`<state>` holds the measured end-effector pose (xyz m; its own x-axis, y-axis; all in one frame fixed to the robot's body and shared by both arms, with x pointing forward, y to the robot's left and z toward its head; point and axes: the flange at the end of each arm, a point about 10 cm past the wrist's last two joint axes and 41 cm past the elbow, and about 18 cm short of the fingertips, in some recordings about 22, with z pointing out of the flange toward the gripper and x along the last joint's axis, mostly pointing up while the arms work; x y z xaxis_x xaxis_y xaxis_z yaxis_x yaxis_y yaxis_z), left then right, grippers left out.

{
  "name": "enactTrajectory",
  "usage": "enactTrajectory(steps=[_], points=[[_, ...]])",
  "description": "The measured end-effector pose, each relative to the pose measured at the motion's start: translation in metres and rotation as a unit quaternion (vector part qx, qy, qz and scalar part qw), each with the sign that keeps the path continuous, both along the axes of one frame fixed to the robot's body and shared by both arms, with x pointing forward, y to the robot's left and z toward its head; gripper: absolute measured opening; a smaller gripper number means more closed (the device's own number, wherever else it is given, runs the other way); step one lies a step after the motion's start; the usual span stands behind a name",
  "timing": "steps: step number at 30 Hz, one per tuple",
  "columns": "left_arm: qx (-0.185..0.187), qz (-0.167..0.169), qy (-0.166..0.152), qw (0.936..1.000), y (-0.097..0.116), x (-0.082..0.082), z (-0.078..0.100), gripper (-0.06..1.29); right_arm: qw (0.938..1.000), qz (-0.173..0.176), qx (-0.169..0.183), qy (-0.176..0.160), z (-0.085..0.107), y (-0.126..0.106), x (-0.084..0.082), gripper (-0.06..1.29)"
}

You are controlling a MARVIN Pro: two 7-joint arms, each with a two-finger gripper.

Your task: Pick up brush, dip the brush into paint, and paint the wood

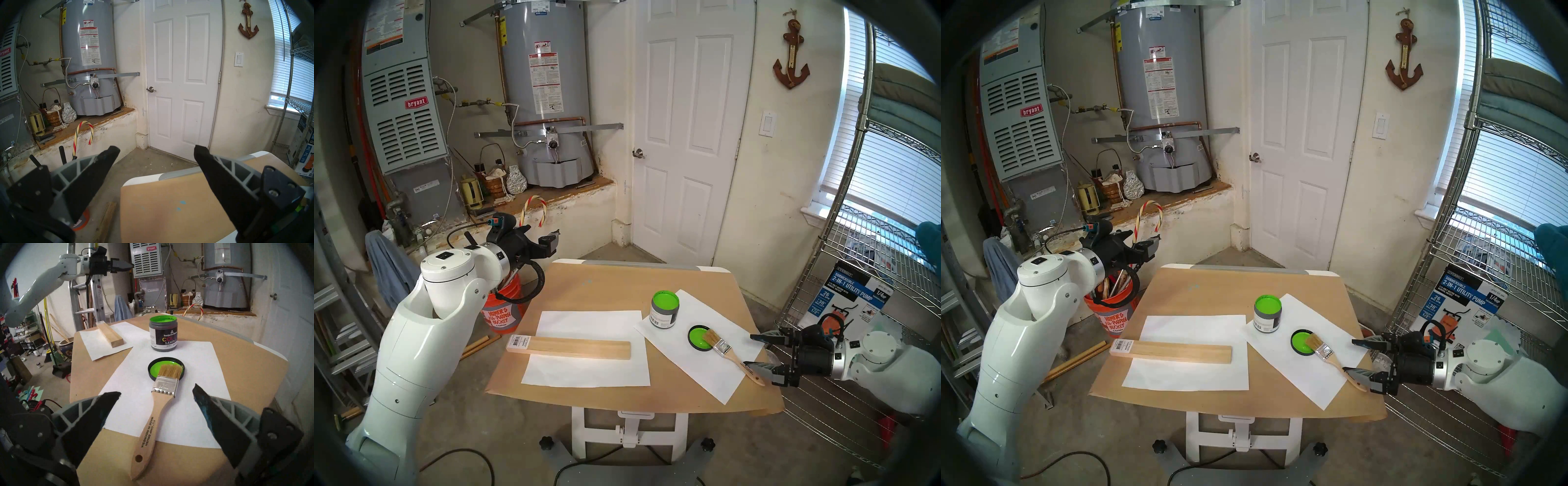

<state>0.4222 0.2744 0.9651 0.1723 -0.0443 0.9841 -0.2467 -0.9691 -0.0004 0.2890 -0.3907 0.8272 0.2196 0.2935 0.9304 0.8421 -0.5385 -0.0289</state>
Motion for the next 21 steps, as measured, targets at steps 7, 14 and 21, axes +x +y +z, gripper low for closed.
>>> enactTrajectory(steps=[7, 14, 21], points=[[0.0, 0.0, 0.0, 1.0, 0.0, 0.0, 0.0, 1.25, 0.999, -0.003, 0.007, -0.045, -0.005, 0.002, -0.012, 1.24], [0.0, 0.0, 0.0, 1.0, 0.0, 0.0, 0.0, 1.25, 0.9943, -0.026, 0.001, -0.104, -0.006, -0.004, -0.021, 1.24], [0.0, 0.0, -0.001, 1.0, 0.0, 0.0, 0.0, 1.25, 0.9859, -0.049, 0.005, -0.16, -0.005, -0.001, -0.033, 1.24]])
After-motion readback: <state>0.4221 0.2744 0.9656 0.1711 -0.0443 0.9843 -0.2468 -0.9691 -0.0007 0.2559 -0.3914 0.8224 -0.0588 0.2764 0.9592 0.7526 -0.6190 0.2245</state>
